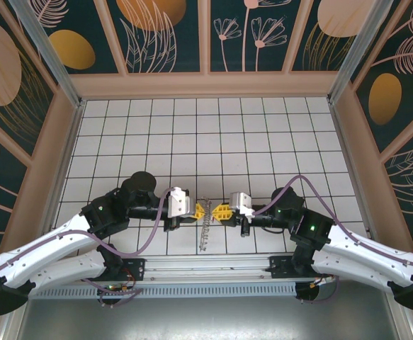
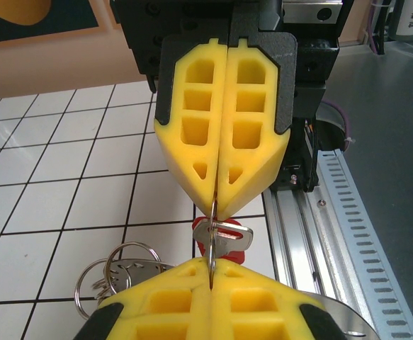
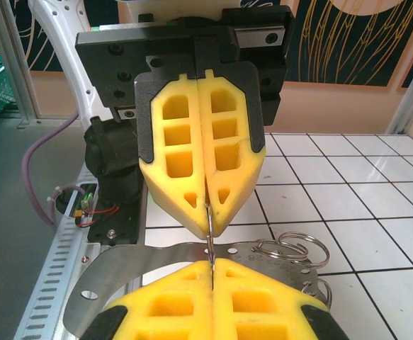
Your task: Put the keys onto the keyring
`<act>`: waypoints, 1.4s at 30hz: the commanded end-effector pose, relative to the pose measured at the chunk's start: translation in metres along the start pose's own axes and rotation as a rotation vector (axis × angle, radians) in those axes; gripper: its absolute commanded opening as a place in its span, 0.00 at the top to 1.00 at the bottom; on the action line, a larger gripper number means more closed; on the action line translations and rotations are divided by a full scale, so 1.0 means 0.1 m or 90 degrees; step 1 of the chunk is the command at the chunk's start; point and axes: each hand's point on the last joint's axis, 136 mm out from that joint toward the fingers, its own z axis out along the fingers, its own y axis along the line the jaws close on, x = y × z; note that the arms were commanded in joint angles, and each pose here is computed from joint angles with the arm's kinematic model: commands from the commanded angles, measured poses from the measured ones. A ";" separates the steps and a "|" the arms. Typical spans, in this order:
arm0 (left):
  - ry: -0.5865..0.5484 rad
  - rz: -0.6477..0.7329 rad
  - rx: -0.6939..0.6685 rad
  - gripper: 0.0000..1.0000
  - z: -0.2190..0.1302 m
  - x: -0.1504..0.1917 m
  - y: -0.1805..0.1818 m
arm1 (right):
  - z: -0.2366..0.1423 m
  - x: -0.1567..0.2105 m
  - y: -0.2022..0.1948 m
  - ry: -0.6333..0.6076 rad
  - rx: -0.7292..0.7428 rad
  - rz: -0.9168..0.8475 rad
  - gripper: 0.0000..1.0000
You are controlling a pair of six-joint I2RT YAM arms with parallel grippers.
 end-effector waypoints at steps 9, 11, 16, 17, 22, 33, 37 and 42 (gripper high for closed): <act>-0.026 0.023 -0.013 1.00 -0.06 -0.20 0.04 | -0.04 -0.15 0.04 -0.036 -0.013 -0.005 1.00; -0.025 0.023 -0.013 1.00 -0.06 -0.19 0.03 | -0.04 -0.15 0.04 -0.036 -0.013 -0.004 1.00; -0.026 0.023 -0.013 1.00 -0.06 -0.20 0.03 | -0.04 -0.15 0.03 -0.036 -0.011 -0.005 1.00; -0.026 0.024 -0.013 1.00 -0.06 -0.20 0.03 | -0.04 -0.16 0.02 -0.037 -0.010 -0.007 1.00; -0.026 0.023 -0.013 1.00 -0.06 -0.20 0.03 | -0.03 -0.16 -0.03 -0.036 0.007 -0.012 1.00; -0.025 0.021 -0.012 1.00 -0.06 -0.19 0.03 | 0.02 -0.21 -0.05 -0.045 -0.006 -0.026 1.00; -0.024 0.021 -0.016 1.00 -0.06 -0.19 0.04 | 0.01 -0.20 -0.02 -0.044 -0.018 -0.026 1.00; -0.022 0.020 -0.016 1.00 -0.06 -0.18 0.05 | -0.02 -0.24 -0.02 -0.051 -0.017 -0.032 1.00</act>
